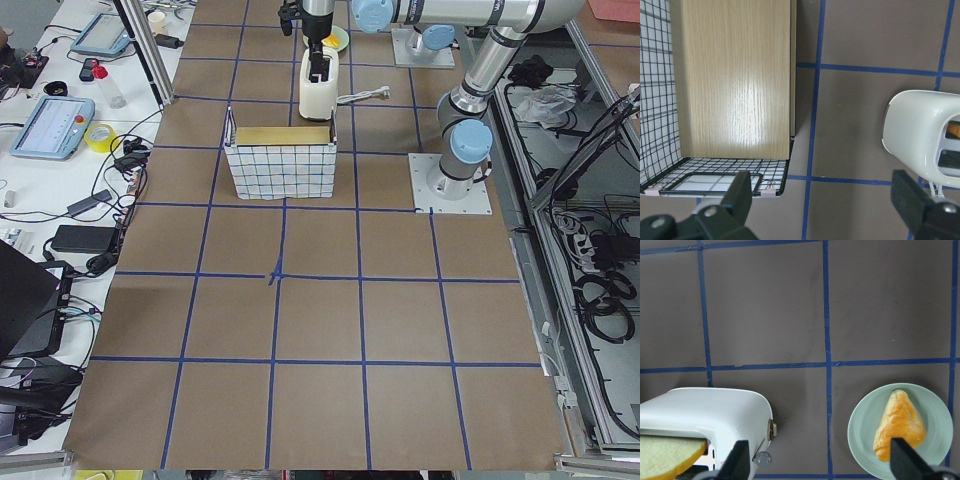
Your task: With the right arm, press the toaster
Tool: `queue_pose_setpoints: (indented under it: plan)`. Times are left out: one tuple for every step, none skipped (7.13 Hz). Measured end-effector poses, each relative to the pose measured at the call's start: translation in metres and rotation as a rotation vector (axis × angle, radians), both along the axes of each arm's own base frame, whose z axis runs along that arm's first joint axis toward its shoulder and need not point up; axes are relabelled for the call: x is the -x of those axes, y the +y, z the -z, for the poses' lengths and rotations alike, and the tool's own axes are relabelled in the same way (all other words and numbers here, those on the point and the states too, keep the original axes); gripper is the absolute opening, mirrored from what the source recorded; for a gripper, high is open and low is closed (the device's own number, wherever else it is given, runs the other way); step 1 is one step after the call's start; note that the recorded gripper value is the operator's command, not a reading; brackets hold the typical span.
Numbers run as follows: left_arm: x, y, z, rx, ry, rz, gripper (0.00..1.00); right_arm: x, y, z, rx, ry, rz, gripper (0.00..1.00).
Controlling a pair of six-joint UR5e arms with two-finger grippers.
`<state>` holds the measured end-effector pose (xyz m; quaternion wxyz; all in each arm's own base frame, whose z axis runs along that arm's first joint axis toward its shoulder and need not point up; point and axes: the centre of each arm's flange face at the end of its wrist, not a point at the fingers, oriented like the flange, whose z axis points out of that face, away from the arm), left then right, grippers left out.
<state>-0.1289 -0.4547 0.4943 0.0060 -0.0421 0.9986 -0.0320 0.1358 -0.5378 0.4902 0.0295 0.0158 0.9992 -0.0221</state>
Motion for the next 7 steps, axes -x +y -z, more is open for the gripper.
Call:
queue_pose_setpoints:
  plan:
    - [0.0, 0.0, 0.0, 0.0, 0.0, 0.0, 1.0, 0.003, -0.002, 0.0, 0.006, 0.0, 0.003, 1.0]
    - [0.0, 0.0, 0.0, 0.0, -0.001, 0.0, 1.0, 0.006, -0.003, 0.001, 0.009, 0.001, 0.008, 1.0]
    - [0.0, 0.0, 0.0, 0.0, -0.001, 0.0, 1.0, 0.01, -0.004, 0.003, 0.009, 0.006, 0.014, 1.0]
    - [0.0, 0.0, 0.0, 0.0, 0.0, 0.0, 1.0, 0.013, -0.005, 0.003, 0.009, 0.007, 0.02, 1.0]
    - [0.0, 0.0, 0.0, 0.0, 0.0, 0.0, 1.0, 0.016, -0.006, 0.003, 0.01, 0.009, 0.026, 1.0]
    - [0.0, 0.0, 0.0, 0.0, -0.001, 0.0, 1.0, 0.018, -0.008, 0.003, 0.018, 0.011, 0.03, 1.0]
    - [0.0, 0.0, 0.0, 0.0, -0.001, 0.0, 1.0, 0.021, -0.01, 0.0, 0.043, 0.012, 0.038, 1.0]
